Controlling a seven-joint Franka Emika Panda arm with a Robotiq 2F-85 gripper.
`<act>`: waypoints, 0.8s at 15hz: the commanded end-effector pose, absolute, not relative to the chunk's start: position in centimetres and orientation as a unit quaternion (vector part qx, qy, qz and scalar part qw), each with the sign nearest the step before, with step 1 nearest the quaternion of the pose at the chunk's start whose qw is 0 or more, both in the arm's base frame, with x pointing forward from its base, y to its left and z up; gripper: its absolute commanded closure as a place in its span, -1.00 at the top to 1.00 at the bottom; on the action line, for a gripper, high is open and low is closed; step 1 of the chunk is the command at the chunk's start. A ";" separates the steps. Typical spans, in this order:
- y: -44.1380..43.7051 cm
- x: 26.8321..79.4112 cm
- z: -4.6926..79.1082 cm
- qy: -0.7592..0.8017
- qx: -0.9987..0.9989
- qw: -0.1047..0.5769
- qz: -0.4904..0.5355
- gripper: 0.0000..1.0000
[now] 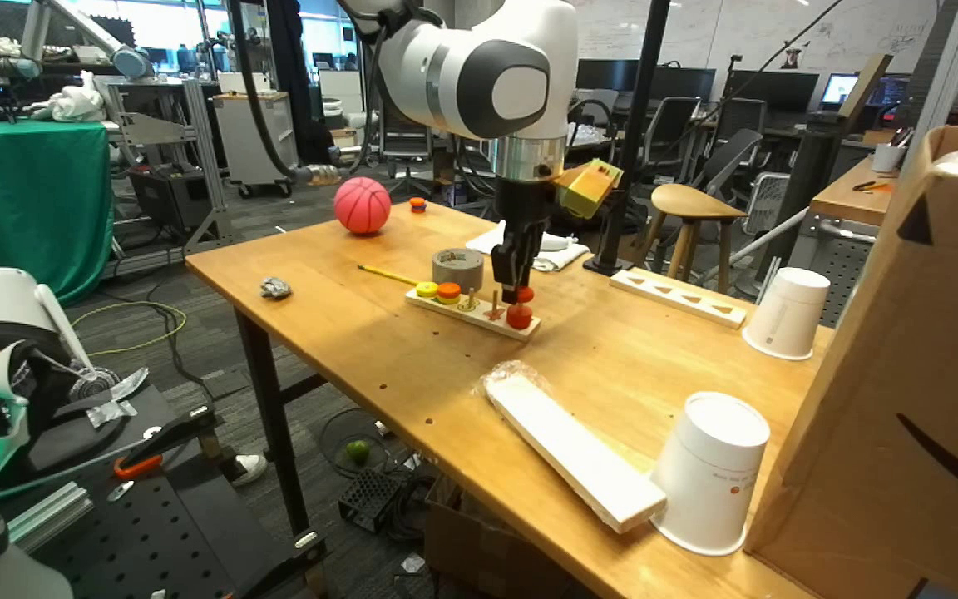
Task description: Move the right and middle blocks blocks to the first right position, respectively
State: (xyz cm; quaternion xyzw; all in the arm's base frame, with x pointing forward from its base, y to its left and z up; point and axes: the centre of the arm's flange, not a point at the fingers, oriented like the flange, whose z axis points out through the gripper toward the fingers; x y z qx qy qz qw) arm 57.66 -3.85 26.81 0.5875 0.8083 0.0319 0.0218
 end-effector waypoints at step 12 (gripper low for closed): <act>-0.7 57.3 28.9 0.803 0.592 0.016 0.068 1.00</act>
